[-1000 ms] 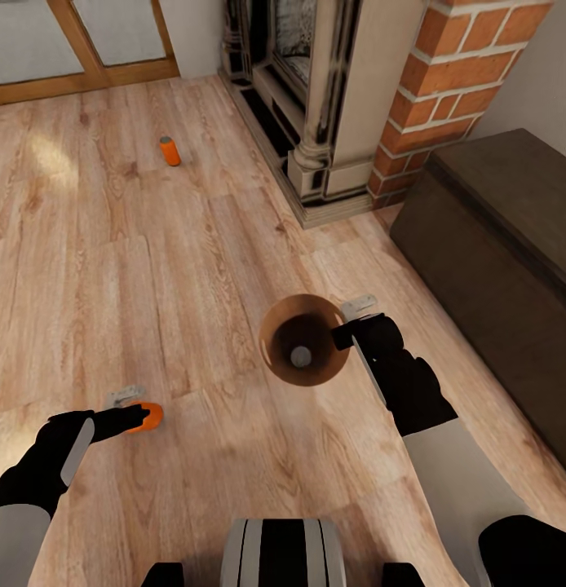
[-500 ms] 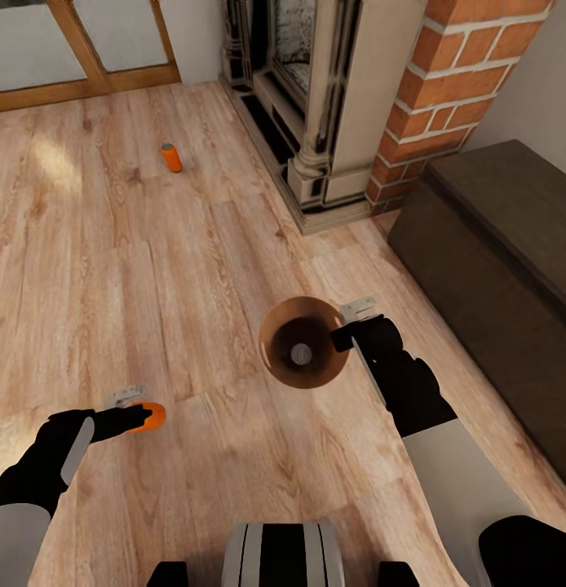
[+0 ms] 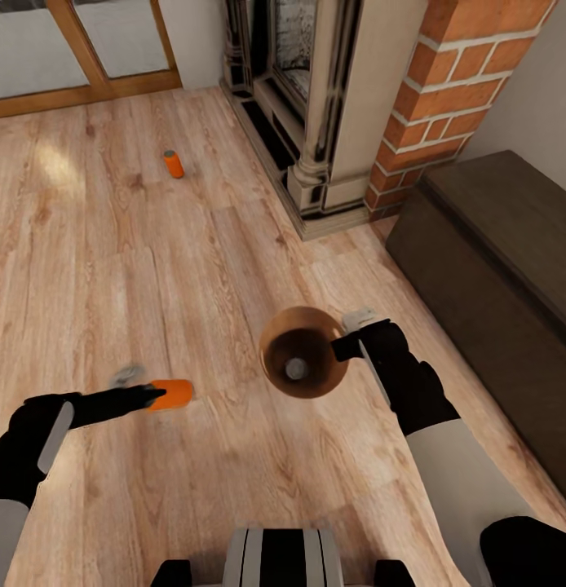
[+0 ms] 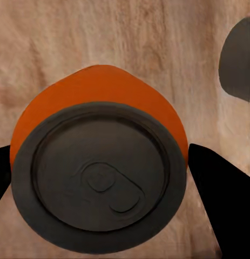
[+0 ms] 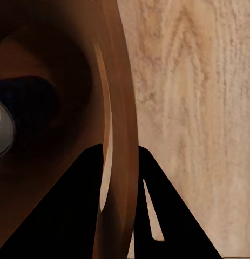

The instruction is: Put the three can of soda from the living room inside the tash can in the kitchen.

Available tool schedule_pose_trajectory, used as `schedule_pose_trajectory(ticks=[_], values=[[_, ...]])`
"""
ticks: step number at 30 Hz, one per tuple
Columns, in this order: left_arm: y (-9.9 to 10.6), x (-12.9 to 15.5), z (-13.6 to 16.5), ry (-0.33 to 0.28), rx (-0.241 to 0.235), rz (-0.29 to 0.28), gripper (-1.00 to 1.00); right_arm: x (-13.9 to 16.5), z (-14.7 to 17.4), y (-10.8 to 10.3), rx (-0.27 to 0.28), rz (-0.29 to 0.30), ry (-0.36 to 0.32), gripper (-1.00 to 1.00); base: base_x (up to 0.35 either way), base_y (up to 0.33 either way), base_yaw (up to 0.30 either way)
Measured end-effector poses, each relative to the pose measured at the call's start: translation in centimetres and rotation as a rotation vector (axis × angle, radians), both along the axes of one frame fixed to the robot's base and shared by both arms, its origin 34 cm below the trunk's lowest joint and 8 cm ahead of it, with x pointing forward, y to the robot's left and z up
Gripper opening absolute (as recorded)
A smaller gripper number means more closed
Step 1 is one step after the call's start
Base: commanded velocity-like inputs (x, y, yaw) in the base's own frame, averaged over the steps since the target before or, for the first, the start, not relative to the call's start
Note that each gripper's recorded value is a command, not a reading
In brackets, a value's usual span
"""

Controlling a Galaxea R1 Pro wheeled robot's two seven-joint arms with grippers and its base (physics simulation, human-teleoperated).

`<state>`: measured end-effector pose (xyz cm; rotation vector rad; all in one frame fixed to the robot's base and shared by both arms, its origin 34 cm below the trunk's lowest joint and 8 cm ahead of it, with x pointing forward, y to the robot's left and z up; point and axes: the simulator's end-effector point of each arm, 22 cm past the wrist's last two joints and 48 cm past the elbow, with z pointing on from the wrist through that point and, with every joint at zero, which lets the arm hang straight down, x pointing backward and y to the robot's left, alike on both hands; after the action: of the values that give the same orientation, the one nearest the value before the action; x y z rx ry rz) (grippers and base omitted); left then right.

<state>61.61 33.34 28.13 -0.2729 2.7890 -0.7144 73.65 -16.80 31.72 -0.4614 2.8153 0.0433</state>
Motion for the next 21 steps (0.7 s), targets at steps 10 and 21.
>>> schedule_pose_trajectory(ticks=[10,21], values=[[-2.7,3.4,9.1,-0.116,-0.226,-0.043,-1.0,-2.0,-0.7,-0.6,-0.013,-0.001,0.086,-1.0,0.0,0.0,0.0],[-6.5,6.5,19.1,-0.279,-0.417,-0.126,-1.0,-3.1,-1.7,-0.3,-0.014,0.001,0.123,-1.0,0.0,0.0,0.0]])
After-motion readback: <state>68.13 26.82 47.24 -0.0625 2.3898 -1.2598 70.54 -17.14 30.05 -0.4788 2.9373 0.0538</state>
